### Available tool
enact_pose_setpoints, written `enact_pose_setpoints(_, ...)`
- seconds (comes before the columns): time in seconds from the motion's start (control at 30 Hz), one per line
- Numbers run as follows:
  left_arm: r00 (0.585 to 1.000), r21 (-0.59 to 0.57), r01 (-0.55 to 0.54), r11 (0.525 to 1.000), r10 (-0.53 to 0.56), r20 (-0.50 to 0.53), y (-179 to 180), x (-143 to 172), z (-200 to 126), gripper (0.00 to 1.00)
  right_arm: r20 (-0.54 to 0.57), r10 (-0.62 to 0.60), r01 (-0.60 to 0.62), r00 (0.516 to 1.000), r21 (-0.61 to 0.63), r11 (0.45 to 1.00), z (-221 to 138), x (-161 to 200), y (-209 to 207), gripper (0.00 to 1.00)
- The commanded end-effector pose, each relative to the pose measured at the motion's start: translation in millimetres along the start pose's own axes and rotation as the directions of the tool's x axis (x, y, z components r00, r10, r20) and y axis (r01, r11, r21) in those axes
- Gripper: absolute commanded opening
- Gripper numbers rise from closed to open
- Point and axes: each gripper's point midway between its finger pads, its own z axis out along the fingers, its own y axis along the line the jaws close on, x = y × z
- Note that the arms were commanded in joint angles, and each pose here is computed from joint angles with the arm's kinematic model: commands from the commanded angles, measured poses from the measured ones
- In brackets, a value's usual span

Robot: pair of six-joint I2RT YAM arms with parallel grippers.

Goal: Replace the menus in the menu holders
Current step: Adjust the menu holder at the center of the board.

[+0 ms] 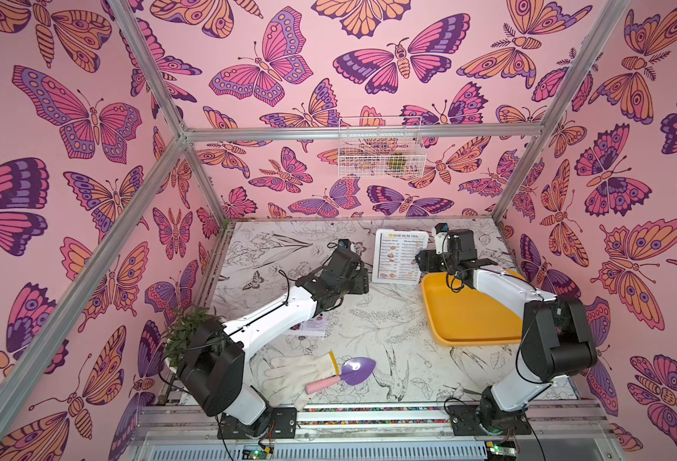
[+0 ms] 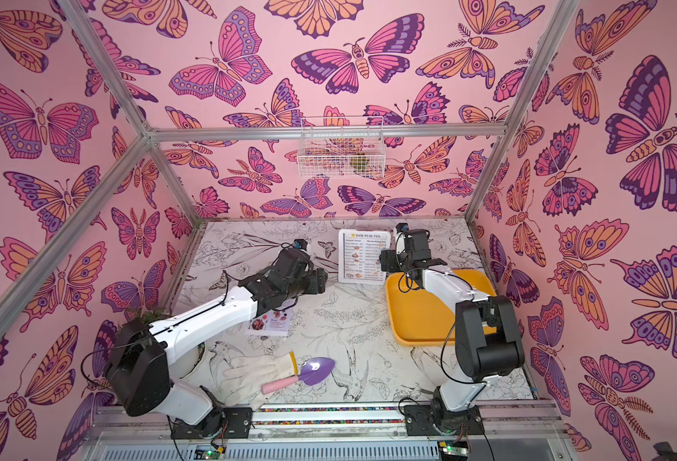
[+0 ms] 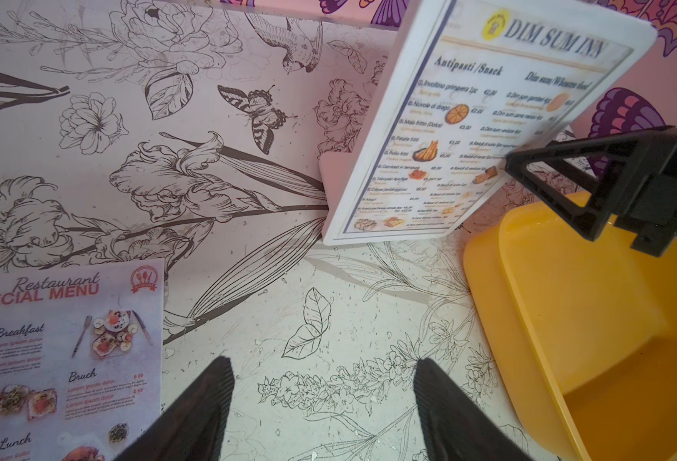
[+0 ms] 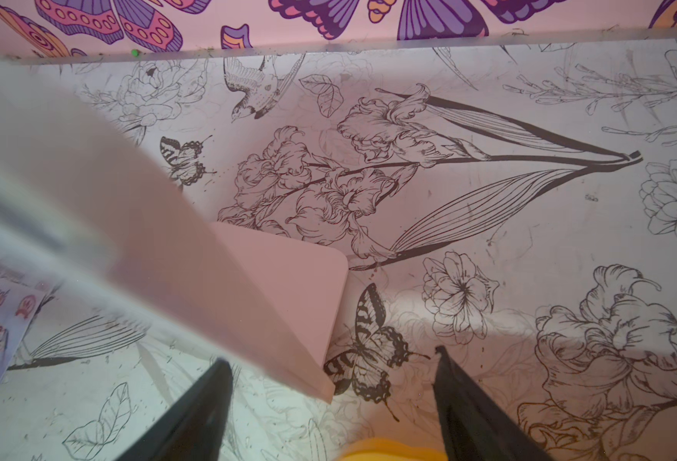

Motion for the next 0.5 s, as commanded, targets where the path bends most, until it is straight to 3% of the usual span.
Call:
enact_pose_setpoints(0.0, 1.0, -0.024, -0.01, 1.0, 0.01, -0.007, 5, -3, 1, 0.74, 0.051, -0.005, 0.005, 0.999, 0.005, 1.0, 3, -25, -2, 0.79)
enact_pose_setpoints(0.13, 1.0, -0.034, -0.009, 0.999, 0.008, -0.006, 10, -3, 1, 0.74, 0.049, -0.011, 0.012, 0.999, -0.012, 1.0, 2, -28, 0, 0.79)
enact_pose_setpoints(0.33, 1.0, -0.057, -0.025, 0.998, 0.025, -0.005, 29, -9, 1, 0.76, 0.077, -0.013, 0.014, 0.997, -0.007, 1.0, -30, -25, 2, 0.83)
enact_pose_setpoints(0.4, 0.999, -0.052, -0.042, 0.998, 0.042, -0.002, 36, -15, -1, 0.83, 0.088, -0.004, 0.002, 0.996, 0.023, 1.0, -48, -23, -3, 0.86)
enact_pose_setpoints(0.47, 0.998, -0.066, -0.058, 0.996, 0.058, 0.004, 47, -19, -2, 0.99, 0.092, 0.027, -0.034, 0.995, 0.072, 0.997, -62, -15, -15, 0.89)
